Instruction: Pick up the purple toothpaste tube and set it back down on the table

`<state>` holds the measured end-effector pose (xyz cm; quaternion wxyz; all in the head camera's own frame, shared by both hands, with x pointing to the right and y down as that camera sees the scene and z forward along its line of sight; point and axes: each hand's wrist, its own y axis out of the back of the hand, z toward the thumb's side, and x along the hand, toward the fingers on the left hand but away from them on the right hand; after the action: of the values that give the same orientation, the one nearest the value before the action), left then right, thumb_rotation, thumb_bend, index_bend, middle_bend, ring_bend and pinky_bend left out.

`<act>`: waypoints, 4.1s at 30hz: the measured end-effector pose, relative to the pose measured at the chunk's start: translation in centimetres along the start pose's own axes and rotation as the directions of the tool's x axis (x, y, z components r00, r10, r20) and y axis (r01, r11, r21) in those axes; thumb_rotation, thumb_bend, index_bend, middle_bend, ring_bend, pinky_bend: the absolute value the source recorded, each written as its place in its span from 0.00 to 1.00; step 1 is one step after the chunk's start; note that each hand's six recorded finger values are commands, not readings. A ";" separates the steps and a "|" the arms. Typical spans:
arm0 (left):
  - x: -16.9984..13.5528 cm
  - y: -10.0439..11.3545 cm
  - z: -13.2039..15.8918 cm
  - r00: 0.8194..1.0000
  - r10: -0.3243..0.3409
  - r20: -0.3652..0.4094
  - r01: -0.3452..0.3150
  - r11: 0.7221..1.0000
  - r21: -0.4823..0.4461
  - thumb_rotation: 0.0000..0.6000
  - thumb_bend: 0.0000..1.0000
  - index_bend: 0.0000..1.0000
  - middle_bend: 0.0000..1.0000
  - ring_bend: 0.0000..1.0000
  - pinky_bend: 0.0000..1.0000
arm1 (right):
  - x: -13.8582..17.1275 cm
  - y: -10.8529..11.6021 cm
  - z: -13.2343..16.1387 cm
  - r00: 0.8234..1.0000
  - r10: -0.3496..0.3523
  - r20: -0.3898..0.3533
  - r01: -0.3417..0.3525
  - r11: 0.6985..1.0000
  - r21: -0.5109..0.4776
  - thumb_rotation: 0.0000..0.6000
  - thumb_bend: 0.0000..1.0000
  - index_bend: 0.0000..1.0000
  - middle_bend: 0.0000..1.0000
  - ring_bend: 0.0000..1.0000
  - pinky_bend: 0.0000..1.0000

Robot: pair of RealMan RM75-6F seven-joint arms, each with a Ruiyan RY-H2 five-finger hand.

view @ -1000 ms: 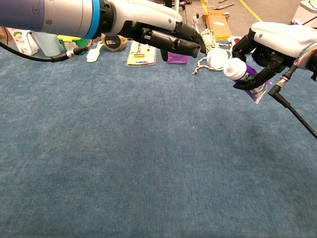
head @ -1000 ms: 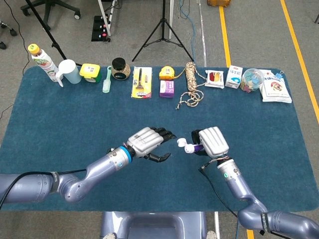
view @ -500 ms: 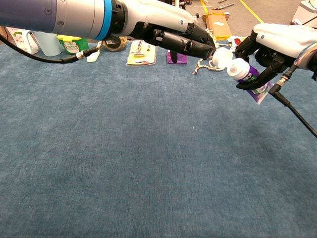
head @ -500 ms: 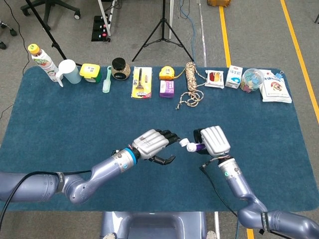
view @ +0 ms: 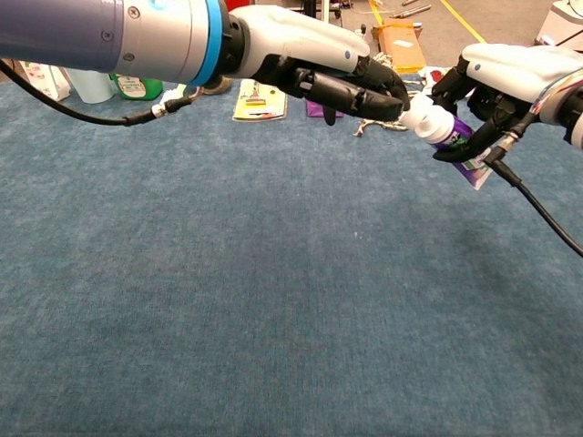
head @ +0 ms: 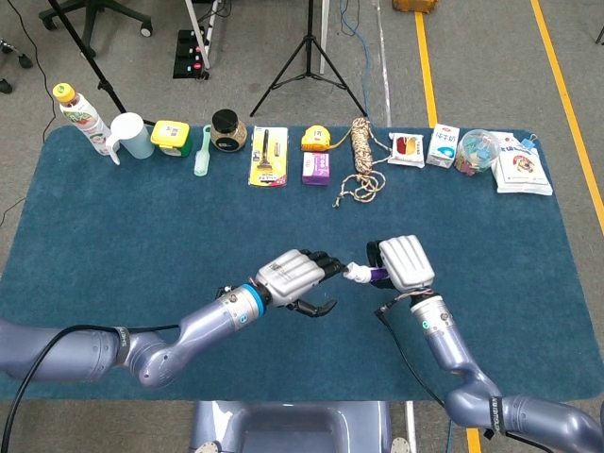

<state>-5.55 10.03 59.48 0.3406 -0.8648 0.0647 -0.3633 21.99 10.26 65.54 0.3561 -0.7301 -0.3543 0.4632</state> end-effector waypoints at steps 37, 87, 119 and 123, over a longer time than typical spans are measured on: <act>-0.3 0.6 -0.9 0.972 0.235 -0.006 -0.234 0.971 0.045 0.00 0.21 0.00 0.00 0.00 0.00 | -0.7 -1.5 1.7 0.977 0.190 0.093 -0.149 0.930 -0.335 1.00 0.27 0.77 0.79 0.88 0.98; 3.5 -0.7 1.7 0.966 0.256 0.016 -0.255 0.965 -0.058 0.00 0.09 0.00 0.00 0.00 0.00 | -1.6 0.8 4.3 0.969 0.249 -0.003 -0.182 0.702 -0.689 1.00 0.28 0.79 0.81 0.90 1.00; 0.2 3.3 -1.1 0.930 0.365 -0.038 -0.367 0.929 -0.043 0.00 0.09 0.00 0.00 0.00 0.00 | -1.1 -0.8 -1.1 0.930 0.358 0.085 -0.272 0.823 -0.499 1.00 0.28 0.78 0.79 0.87 0.98; -1.0 3.5 -2.5 0.931 0.358 -0.070 -0.360 0.932 -0.024 0.00 0.09 0.00 0.00 0.00 0.00 | -1.0 -0.8 -2.1 0.919 0.380 0.104 -0.308 0.858 -0.410 1.00 0.28 0.77 0.79 0.85 0.95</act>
<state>-7.46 6.37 57.91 0.3834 -0.8321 0.2392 -0.3214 23.44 9.47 67.30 0.0828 -0.7920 -0.3326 0.5052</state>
